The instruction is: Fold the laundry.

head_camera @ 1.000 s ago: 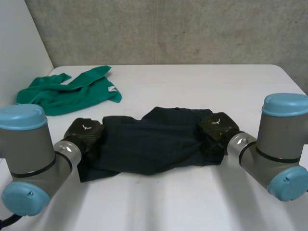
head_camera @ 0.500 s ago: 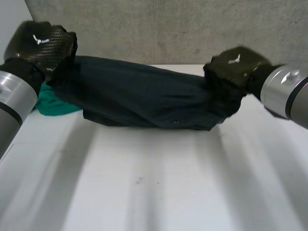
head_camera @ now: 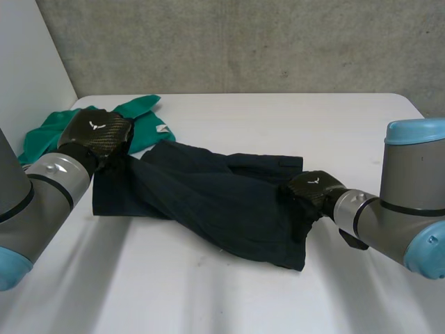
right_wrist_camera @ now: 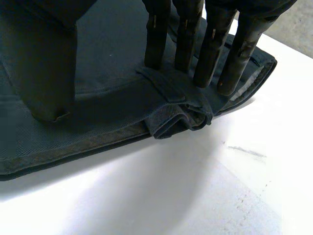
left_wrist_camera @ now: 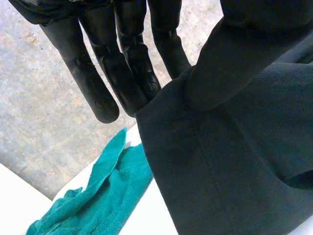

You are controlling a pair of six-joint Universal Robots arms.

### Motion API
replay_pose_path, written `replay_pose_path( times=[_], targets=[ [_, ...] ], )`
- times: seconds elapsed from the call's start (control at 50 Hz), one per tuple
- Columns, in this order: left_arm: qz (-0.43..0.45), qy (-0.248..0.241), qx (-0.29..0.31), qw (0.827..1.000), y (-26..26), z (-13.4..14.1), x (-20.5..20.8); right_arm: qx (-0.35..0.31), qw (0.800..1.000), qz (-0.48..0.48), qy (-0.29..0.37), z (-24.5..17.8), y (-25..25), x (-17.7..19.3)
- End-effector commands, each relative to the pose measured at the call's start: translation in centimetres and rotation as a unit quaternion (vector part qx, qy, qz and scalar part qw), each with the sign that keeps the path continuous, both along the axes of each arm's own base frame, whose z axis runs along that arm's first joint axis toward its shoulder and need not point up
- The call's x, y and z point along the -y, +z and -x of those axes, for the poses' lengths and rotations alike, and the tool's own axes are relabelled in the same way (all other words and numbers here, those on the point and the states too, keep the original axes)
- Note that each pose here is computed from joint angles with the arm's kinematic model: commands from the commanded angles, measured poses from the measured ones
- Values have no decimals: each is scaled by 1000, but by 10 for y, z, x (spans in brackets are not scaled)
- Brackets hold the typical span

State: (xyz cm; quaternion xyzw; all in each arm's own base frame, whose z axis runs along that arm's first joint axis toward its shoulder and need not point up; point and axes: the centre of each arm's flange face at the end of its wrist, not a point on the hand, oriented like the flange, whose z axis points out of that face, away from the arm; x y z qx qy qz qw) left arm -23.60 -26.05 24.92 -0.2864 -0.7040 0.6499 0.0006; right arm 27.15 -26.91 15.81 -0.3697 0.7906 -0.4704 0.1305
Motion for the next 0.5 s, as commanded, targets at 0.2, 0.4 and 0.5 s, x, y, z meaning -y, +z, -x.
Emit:
replay_pose_path(
  times=[0.2, 0.4, 0.5],
  targets=[
    [2, -2, 0, 1000, 1, 1, -1, 92, 995, -26, -27, 7, 31, -14],
    [1, -5, 0, 1000, 1, 2, -3, 102, 994, -45, -19, 9, 27, -20],
    [0, -3, 0, 1000, 0, 1, -3, 109, 993, -46, -9, 9, 29, -24]
  ],
)
